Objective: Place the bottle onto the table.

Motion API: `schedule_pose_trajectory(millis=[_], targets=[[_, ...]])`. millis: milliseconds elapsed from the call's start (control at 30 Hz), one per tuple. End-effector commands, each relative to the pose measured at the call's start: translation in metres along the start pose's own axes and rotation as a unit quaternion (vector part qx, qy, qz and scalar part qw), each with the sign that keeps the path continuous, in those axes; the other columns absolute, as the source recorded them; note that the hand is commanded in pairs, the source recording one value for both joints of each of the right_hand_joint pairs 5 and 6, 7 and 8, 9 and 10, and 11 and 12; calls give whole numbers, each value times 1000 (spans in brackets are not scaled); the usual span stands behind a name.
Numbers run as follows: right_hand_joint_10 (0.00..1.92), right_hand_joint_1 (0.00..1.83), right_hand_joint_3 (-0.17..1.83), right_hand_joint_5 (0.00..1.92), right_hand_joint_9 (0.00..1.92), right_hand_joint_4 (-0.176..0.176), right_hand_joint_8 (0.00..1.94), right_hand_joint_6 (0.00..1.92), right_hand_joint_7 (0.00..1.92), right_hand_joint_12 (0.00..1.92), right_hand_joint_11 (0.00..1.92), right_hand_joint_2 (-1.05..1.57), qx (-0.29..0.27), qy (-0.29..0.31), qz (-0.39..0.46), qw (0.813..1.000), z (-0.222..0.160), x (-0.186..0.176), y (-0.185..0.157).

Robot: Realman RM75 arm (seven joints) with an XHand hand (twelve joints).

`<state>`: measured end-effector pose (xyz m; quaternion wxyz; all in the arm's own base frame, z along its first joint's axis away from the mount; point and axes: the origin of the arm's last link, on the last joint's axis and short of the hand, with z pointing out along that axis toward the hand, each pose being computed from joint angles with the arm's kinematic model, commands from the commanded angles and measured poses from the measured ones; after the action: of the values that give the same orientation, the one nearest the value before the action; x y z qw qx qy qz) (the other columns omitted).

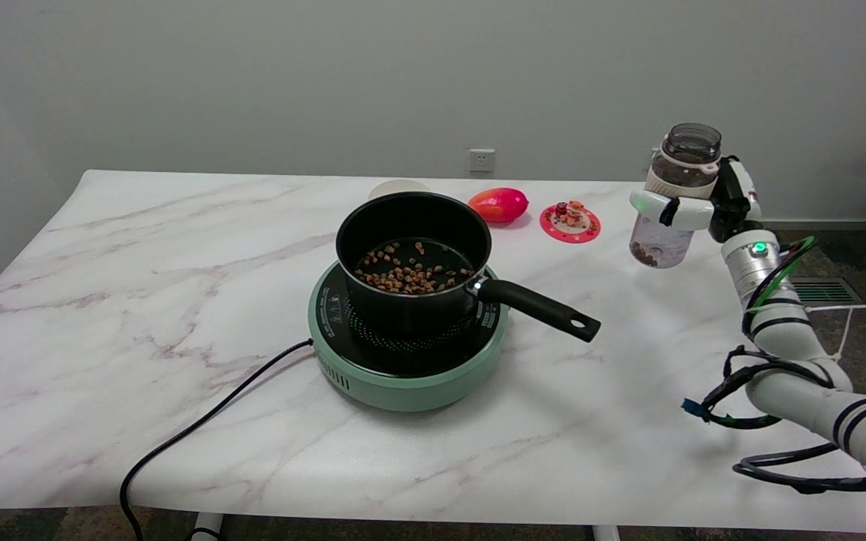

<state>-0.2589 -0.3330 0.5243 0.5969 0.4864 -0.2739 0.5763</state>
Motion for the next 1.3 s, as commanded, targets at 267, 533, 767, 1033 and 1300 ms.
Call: schedule_pose_trajectory(millis=[267, 533, 767, 1033, 1300], targets=[[1260, 1503, 710, 1887, 1260, 0, 1848, 1887, 1848, 1121, 1121, 649, -16, 51, 22, 998, -22, -34, 51], [1262, 1505, 701, 1894, 1262, 0, 1850, 1894, 1850, 1124, 1124, 657, -3, 42, 0, 999, -22, -33, 48], [1279, 1506, 666, 1920, 1279, 0, 1868, 1920, 1868, 1146, 1146, 733, 15, 47, -43, 998, -21, -31, 42], [1300, 1497, 610, 1920, 1300, 0, 1877, 1920, 1877, 1169, 1169, 818, 11, 48, -41, 998, -26, -34, 46], [1304, 1486, 586, 1920, 1304, 0, 1876, 1920, 1876, 1177, 1177, 856, -1, 52, -21, 998, -31, -37, 52]])
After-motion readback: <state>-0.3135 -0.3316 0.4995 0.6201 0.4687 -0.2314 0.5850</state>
